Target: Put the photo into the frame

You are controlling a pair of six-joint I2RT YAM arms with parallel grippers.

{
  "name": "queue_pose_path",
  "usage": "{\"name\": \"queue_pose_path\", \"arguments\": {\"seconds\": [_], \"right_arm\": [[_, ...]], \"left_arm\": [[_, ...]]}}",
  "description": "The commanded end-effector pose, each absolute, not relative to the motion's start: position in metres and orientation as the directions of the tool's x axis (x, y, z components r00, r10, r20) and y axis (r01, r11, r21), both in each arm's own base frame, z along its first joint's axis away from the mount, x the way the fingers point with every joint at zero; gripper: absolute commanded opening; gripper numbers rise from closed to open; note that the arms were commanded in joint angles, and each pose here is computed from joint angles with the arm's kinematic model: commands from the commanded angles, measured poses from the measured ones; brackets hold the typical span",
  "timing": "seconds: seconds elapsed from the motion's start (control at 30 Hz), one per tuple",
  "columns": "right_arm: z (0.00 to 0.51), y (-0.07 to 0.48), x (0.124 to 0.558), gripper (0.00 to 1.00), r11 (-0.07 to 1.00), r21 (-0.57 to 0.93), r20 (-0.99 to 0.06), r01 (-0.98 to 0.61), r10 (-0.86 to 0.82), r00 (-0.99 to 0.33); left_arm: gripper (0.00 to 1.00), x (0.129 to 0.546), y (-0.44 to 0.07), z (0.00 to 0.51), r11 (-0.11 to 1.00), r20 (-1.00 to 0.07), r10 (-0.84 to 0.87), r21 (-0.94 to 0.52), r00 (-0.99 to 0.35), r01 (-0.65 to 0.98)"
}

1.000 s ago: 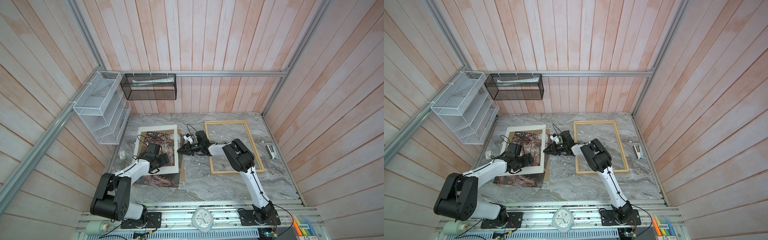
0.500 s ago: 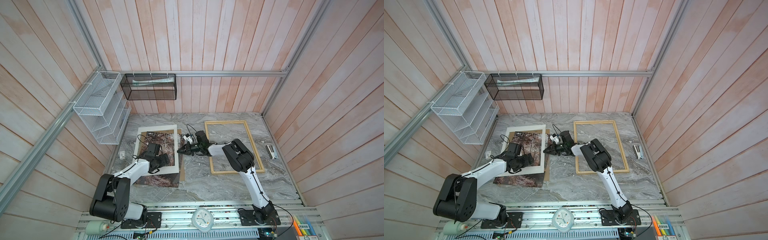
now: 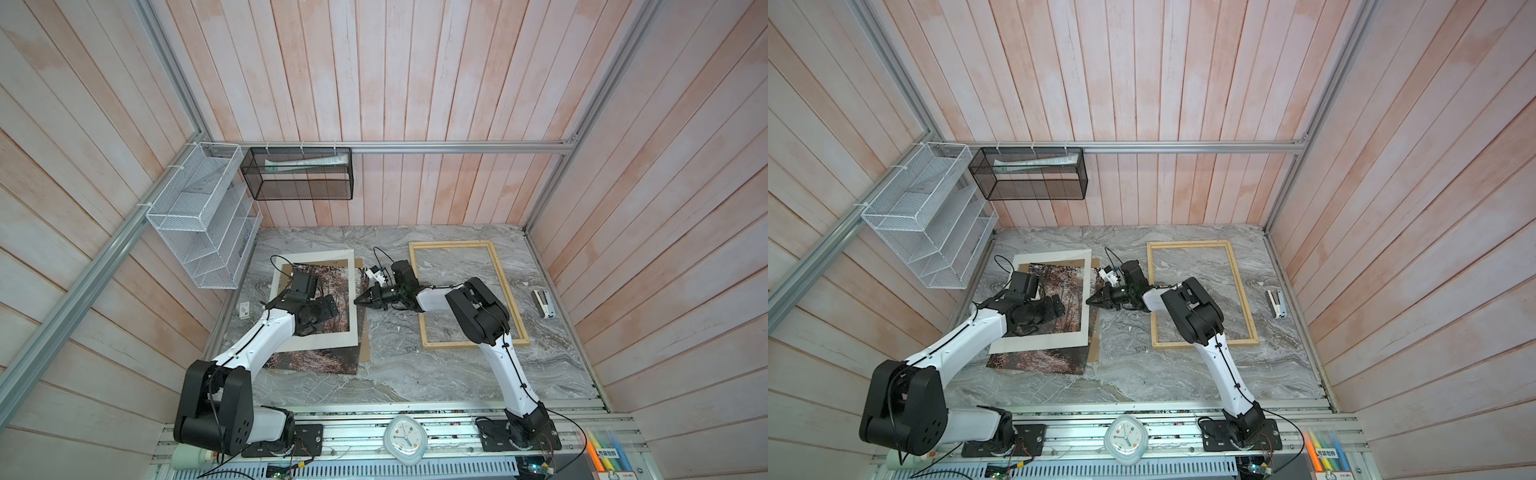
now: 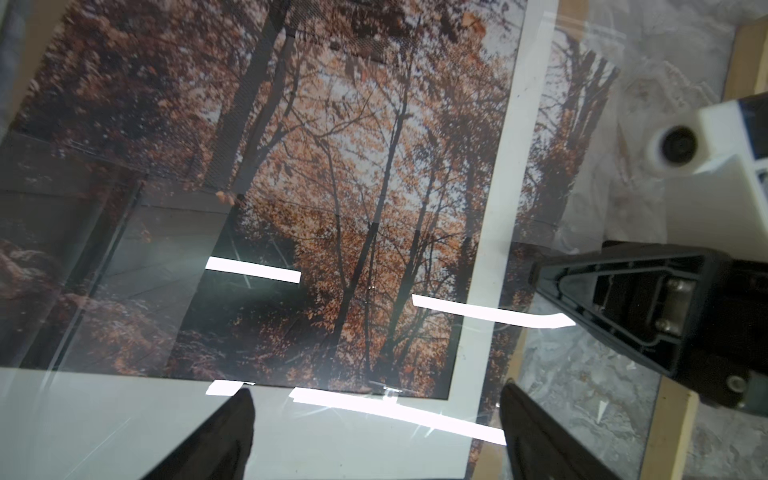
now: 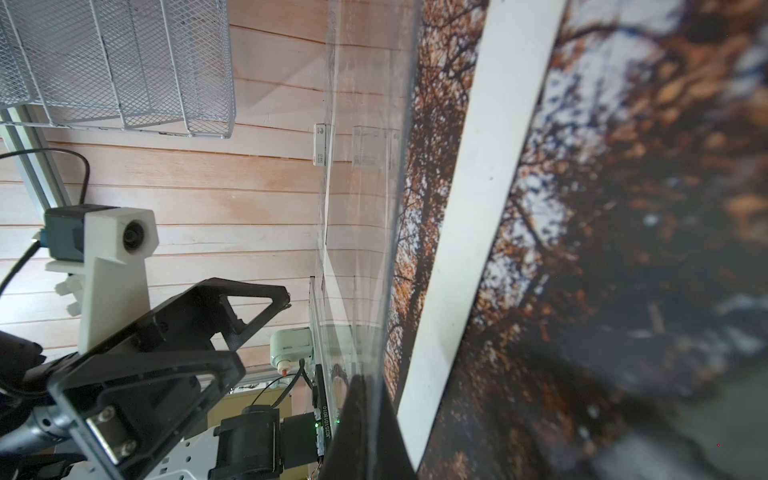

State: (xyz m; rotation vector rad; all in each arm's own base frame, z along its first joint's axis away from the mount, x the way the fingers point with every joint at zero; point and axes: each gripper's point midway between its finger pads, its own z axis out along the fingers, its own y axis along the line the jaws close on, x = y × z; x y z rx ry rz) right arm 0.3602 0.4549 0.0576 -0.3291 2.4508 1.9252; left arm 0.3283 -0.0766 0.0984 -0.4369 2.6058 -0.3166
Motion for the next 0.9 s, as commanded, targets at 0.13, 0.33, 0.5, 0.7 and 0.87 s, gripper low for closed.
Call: {"name": "queue_pose_path", "arguments": {"seconds": [0.13,0.33,0.5,0.7,0.87], "right_arm": [[0.13,0.453,0.355,0.0,0.102,0.954,-0.261,-0.283,-0.186,-0.947],[0.174,0.44,0.349,0.0,0.053,0.94,-0.321,-0.336,-0.19,-0.928],[0.195,0.408,0.353,0.0,0.069,0.929,-0.348,-0.362,-0.162,-0.923],[0.213,0.354,0.351,0.0,0.116,0.911,-0.38,-0.395,-0.132,-0.915],[0.223,0.287,0.348,0.0,0.167,0.905,-0.379,-0.392,-0.103,-0.92]], "left_arm": [[0.93,0.348,-0.063,0.166,0.946,-0.531,-0.312,-0.251,-0.788,-0.205],[0.94,0.354,-0.058,0.199,0.948,-0.594,-0.308,-0.256,-0.743,-0.189],[0.94,0.356,-0.056,0.206,0.951,-0.616,-0.299,-0.25,-0.728,-0.18],[0.94,0.36,-0.062,0.201,0.947,-0.615,-0.305,-0.275,-0.727,-0.165],[0.93,0.368,-0.074,0.192,0.935,-0.619,-0.319,-0.331,-0.718,-0.13]]}}
